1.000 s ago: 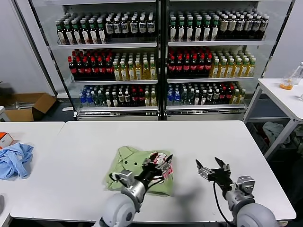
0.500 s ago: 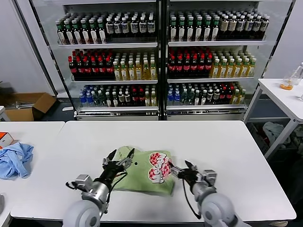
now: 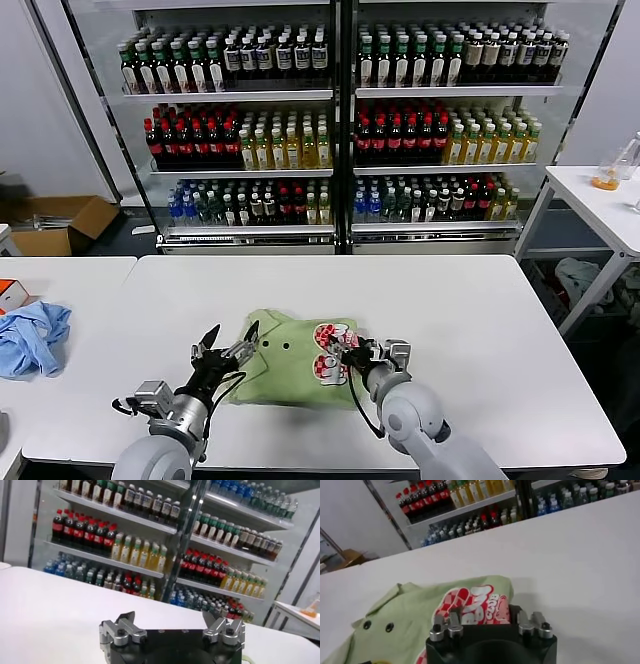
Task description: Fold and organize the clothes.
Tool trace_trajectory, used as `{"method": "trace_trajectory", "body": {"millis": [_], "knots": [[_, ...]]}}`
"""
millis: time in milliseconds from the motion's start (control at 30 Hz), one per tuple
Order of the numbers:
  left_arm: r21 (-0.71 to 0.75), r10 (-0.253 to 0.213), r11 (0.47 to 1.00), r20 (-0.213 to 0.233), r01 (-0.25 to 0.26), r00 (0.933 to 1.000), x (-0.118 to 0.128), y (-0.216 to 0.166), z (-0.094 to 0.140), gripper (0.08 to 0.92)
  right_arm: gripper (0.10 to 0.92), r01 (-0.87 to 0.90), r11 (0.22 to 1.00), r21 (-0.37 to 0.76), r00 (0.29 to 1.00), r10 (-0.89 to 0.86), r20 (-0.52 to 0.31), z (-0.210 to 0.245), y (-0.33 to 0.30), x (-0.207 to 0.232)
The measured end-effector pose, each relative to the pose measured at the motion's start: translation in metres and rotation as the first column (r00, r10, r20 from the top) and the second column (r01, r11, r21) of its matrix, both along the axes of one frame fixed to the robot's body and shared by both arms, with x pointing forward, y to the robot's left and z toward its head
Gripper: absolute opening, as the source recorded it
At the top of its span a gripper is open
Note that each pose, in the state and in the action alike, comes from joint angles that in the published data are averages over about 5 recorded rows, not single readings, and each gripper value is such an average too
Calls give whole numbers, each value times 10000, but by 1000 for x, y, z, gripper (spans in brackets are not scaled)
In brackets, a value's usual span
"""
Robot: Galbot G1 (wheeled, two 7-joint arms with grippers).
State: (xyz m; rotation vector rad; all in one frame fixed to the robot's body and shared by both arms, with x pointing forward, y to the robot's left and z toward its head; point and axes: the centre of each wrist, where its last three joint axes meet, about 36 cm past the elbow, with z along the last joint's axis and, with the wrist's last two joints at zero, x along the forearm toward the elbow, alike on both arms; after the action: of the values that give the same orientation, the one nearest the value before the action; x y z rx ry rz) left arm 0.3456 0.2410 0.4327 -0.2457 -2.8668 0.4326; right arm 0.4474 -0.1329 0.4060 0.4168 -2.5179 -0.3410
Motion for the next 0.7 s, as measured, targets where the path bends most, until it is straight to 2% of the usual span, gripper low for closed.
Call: {"method": "trace_trajectory", "body": {"millis": [467,567,700], "knots": [[121,114,9999,-63,-114,9999,2,5,-3,823,171,-119,9933,-1151,9992,163,372,-9,-2,23],[133,131,9998,-72,-130,9999,2,6,-3,823,138,-117,9903,-1387,9982,197,560,-10,-6,26],[137,128,9998,-73,-127,9999,2,7,-3,823,137,-61,9858,-1680,9959,212,882,-8,-15,31]]}}
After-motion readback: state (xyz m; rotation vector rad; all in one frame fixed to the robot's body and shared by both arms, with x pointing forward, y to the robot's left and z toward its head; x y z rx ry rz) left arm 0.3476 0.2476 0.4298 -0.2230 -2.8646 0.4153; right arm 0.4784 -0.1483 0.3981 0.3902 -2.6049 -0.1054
